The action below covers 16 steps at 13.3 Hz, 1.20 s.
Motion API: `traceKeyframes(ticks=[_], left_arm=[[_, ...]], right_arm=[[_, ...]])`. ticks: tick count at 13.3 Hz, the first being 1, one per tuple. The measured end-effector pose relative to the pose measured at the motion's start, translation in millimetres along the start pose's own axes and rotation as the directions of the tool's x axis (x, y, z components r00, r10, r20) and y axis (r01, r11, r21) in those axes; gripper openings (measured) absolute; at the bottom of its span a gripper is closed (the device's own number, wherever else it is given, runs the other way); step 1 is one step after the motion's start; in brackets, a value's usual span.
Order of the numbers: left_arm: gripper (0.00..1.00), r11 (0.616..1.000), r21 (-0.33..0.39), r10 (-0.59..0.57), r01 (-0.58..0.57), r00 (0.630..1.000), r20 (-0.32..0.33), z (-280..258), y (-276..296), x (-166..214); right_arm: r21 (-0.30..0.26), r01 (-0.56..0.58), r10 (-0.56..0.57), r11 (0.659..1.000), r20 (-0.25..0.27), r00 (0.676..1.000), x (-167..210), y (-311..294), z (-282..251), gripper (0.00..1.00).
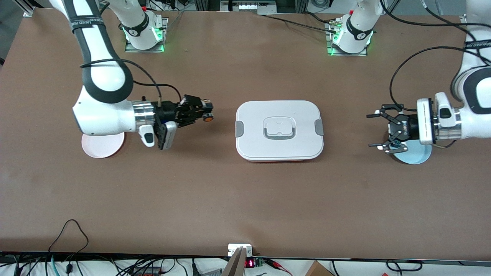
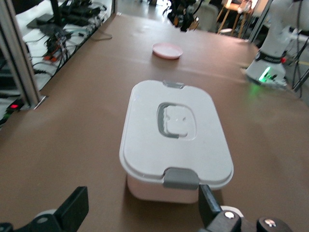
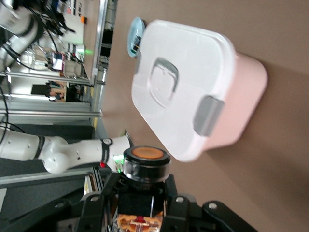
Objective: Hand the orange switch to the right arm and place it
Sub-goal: 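Carry the switch with the right gripper while the left gripper withdraws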
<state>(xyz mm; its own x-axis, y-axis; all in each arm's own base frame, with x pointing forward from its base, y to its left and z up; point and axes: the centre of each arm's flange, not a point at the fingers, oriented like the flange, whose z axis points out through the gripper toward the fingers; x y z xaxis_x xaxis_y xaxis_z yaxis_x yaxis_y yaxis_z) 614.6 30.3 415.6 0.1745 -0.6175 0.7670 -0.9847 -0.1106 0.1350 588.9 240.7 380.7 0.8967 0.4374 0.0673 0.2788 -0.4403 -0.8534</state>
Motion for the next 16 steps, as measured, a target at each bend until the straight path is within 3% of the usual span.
traceKeyframes(ticks=[2,5,7,9,13,16], left_arm=[[1.0,0.985,0.173,-0.018,0.004,0.997,0.078,-39,-4,10],[1.0,0.924,0.377,-0.102,0.059,0.99,0.095,-100,-3,9],[1.0,0.903,0.42,-0.154,0.093,0.981,0.114,-124,6,10],[1.0,0.885,0.453,-0.217,0.108,0.957,0.195,-137,11,24],[1.0,0.817,0.543,-0.375,0.194,0.894,0.245,-156,15,62],[1.0,0.722,0.609,-0.558,0.328,0.796,0.233,-159,28,76]], right_arm=[[-0.076,0.003,0.002,0.997,0.062,0.998,-15,14,-29,0.42],[-0.262,0.048,-0.006,0.964,0.158,0.987,-34,23,-68,0.42],[-0.374,0.114,-0.021,0.92,0.244,0.97,-47,37,-87,0.42],[-0.456,0.19,-0.027,0.869,0.34,0.94,-61,60,-108,0.42],[-0.505,0.334,-0.077,0.796,0.463,0.883,-96,120,-142,0.42],[-0.507,0.483,-0.153,0.714,0.559,0.815,-113,154,-148,0.42]])
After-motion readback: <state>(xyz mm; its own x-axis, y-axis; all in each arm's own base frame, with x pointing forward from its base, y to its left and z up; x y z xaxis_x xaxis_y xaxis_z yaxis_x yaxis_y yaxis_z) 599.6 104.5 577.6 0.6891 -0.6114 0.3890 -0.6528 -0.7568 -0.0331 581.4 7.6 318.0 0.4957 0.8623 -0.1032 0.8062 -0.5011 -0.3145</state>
